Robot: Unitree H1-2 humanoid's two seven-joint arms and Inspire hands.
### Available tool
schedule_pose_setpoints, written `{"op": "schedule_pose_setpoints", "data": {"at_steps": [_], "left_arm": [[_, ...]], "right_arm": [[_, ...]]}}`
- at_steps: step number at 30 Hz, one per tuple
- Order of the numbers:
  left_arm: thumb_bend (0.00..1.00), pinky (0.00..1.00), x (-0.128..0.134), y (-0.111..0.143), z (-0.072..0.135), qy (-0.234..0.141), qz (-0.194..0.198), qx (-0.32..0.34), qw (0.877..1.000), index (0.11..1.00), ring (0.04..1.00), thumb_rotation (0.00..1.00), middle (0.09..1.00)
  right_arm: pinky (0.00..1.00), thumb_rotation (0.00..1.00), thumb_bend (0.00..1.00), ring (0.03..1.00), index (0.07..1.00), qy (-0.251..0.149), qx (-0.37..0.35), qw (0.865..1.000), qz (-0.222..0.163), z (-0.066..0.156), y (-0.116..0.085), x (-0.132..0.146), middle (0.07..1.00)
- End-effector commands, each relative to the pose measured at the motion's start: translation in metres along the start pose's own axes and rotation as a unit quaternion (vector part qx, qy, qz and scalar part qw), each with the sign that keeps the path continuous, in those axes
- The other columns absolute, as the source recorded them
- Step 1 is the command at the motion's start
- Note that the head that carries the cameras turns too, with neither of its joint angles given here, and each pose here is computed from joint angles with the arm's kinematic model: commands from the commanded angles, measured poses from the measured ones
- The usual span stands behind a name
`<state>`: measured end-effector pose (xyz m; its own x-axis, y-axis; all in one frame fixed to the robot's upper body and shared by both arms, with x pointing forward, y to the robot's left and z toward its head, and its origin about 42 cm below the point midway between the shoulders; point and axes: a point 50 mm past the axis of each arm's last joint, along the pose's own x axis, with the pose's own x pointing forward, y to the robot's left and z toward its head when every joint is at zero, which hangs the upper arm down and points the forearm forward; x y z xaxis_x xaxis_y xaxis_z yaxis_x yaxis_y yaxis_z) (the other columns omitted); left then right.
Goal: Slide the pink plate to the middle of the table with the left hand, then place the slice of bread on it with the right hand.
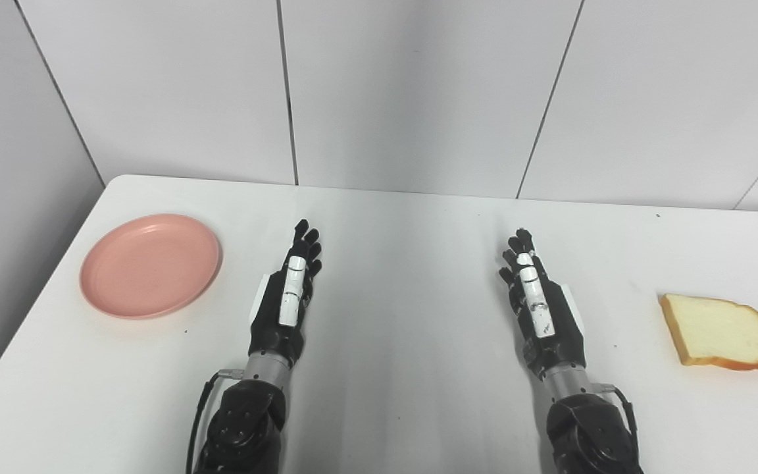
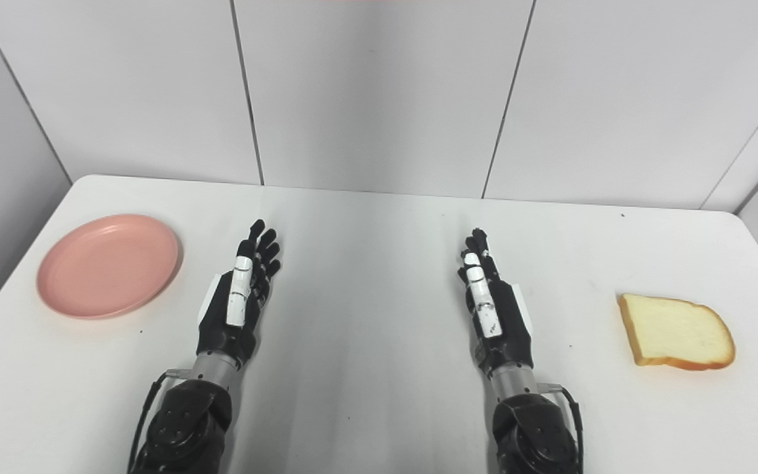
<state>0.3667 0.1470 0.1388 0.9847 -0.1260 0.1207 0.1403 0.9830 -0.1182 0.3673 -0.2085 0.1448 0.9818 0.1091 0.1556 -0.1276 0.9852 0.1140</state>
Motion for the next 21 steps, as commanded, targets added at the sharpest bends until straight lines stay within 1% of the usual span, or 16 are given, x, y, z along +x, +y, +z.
{"op": "schedule_pose_setpoints", "data": {"at_steps": [1, 7, 10, 21], "left_arm": [[0.71, 1.0, 0.0065, -0.0036, 0.0138, -0.039, -0.01, 0.01, 0.999, 1.0, 1.0, 1.0, 1.0], [0.72, 1.0, 0.0067, -0.005, 0.0158, -0.039, -0.014, 0.007, 0.999, 1.0, 1.0, 1.0, 1.0], [0.73, 1.0, 0.007, -0.0055, 0.0163, -0.038, -0.013, 0.008, 0.999, 1.0, 1.0, 1.0, 1.0], [0.73, 1.0, 0.0077, -0.0064, 0.0183, -0.04, -0.015, 0.007, 0.999, 1.0, 1.0, 1.0, 1.0]], "right_arm": [[1.0, 0.84, 0.66, 1.0, 1.0, -0.047, -0.005, 0.999, 0.006, 0.016, 0.0016, 0.0082, 1.0], [1.0, 0.84, 0.64, 1.0, 1.0, -0.047, -0.004, 0.999, 0.006, 0.0154, 0.002, 0.0067, 1.0], [1.0, 0.85, 0.66, 1.0, 1.0, -0.046, -0.005, 0.999, 0.006, 0.0154, 0.0019, 0.0065, 1.0], [1.0, 0.85, 0.66, 1.0, 1.0, -0.05, -0.008, 0.999, 0.008, 0.0158, 0.0018, 0.0061, 1.0]]}}
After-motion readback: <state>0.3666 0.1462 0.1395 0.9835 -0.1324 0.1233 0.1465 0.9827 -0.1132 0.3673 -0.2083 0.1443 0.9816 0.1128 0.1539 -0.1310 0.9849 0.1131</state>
